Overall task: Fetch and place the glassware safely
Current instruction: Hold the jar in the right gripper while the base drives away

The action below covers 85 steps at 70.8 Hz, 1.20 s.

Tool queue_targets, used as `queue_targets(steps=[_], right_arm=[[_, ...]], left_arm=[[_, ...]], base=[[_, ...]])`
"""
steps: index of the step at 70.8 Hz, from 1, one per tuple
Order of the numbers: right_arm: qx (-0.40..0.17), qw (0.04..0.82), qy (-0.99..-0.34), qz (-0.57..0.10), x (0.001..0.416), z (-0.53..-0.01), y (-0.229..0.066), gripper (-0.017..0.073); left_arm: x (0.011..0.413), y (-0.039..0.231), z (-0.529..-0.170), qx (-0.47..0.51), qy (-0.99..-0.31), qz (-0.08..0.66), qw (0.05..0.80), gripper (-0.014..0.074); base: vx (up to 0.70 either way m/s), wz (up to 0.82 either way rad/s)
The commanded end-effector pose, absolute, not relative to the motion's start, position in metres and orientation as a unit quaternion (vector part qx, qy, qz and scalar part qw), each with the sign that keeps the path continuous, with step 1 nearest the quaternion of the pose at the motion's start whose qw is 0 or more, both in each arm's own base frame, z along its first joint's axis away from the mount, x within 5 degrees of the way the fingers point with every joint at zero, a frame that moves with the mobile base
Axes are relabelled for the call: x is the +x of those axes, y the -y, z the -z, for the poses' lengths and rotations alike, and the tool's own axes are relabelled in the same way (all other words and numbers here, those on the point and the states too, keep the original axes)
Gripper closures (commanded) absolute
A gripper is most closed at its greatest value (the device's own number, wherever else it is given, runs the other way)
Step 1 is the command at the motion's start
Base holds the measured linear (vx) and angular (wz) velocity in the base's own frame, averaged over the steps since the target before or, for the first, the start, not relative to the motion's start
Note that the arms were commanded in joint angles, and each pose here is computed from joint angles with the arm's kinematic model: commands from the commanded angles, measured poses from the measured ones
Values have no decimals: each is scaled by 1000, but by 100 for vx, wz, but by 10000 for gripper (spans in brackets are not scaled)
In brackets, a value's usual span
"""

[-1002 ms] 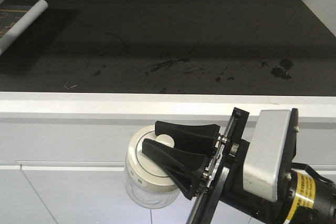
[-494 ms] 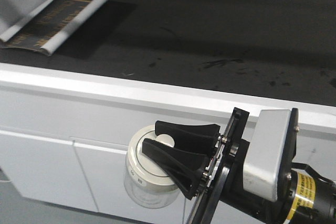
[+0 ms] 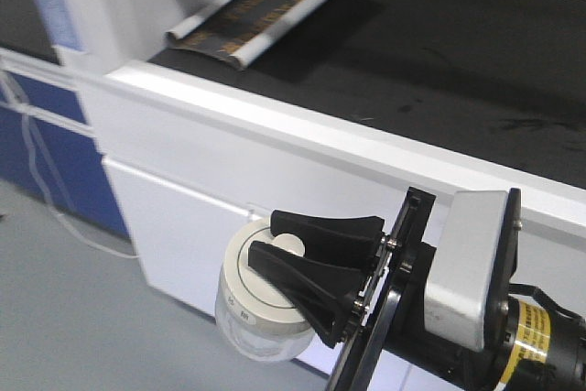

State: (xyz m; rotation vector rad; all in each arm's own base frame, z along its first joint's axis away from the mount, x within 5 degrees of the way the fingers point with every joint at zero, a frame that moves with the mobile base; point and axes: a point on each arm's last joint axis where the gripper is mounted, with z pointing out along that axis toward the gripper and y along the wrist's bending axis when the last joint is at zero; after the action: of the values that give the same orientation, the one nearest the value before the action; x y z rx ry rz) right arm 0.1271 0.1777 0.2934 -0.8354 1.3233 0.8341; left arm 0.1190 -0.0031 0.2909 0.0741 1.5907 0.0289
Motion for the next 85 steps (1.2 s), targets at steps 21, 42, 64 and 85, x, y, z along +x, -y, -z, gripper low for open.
queue_targets(steps=[21, 42, 64, 85], right_arm=[[-344, 671, -524, -397, 124, -317, -177, 563], [-344, 671, -524, -396, 124, -317, -177, 563], [-344, 671, -524, -396, 124, -317, -177, 563], [-344, 671, -524, -396, 124, -317, -177, 563]], left_arm=[[119, 4, -306, 32, -680, -5, 732, 601], [119, 4, -306, 32, -680, -5, 732, 601], [119, 4, -306, 32, -680, -5, 732, 601], [119, 4, -306, 32, -680, -5, 732, 601]], base=[[-9, 62], [-9, 66], [-7, 67], [-4, 62]])
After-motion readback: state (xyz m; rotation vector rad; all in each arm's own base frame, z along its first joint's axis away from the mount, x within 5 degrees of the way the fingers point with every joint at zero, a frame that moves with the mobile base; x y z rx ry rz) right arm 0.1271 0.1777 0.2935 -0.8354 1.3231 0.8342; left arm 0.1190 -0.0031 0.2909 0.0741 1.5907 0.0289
